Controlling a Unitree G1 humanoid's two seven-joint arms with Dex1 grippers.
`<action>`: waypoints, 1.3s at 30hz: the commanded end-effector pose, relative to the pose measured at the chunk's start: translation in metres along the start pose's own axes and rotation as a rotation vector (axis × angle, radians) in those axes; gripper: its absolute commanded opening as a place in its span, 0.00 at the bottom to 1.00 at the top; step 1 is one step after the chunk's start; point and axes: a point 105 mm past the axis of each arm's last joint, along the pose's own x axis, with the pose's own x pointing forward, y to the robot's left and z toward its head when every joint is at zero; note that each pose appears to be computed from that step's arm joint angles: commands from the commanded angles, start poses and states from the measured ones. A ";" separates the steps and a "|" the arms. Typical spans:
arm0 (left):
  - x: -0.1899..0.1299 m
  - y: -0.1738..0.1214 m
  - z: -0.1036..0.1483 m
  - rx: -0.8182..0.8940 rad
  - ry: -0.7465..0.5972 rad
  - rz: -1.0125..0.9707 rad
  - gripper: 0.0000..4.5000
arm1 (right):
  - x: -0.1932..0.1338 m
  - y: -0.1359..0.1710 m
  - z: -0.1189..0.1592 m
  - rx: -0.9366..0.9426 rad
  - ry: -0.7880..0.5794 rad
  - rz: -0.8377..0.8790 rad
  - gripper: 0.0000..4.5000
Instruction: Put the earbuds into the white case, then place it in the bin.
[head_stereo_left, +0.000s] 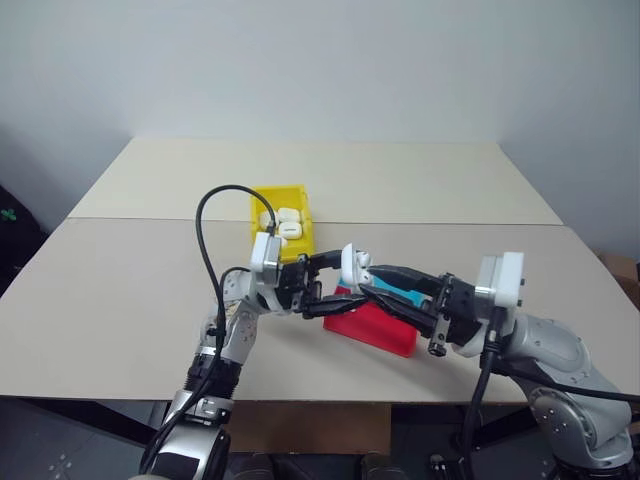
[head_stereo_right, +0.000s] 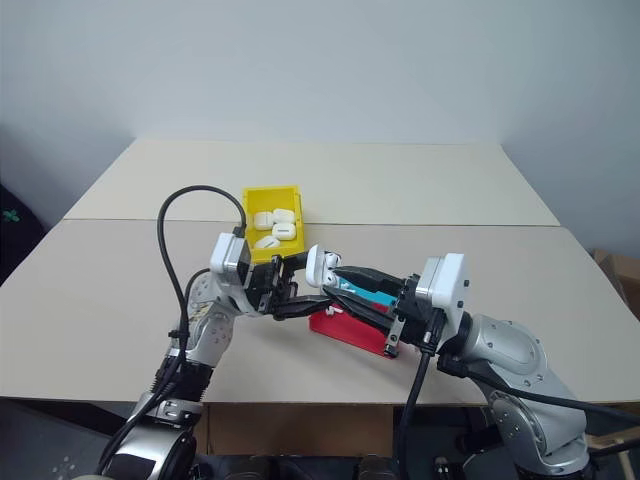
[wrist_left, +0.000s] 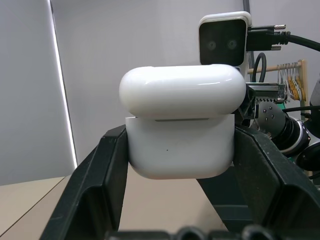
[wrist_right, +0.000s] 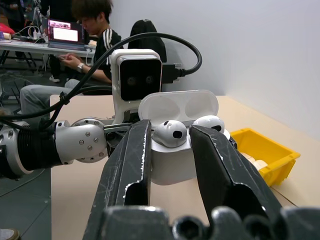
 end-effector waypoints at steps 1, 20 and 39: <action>0.005 0.006 0.003 0.048 -0.001 0.001 0.62 | -0.008 -0.016 0.019 -0.063 -0.015 -0.032 0.35; 0.046 0.025 -0.021 0.104 0.052 -0.052 0.62 | 0.026 -0.031 0.056 -0.231 0.258 0.282 0.00; 0.024 0.021 0.000 0.126 0.025 -0.036 0.62 | 0.016 -0.035 0.035 -0.346 0.414 0.315 0.00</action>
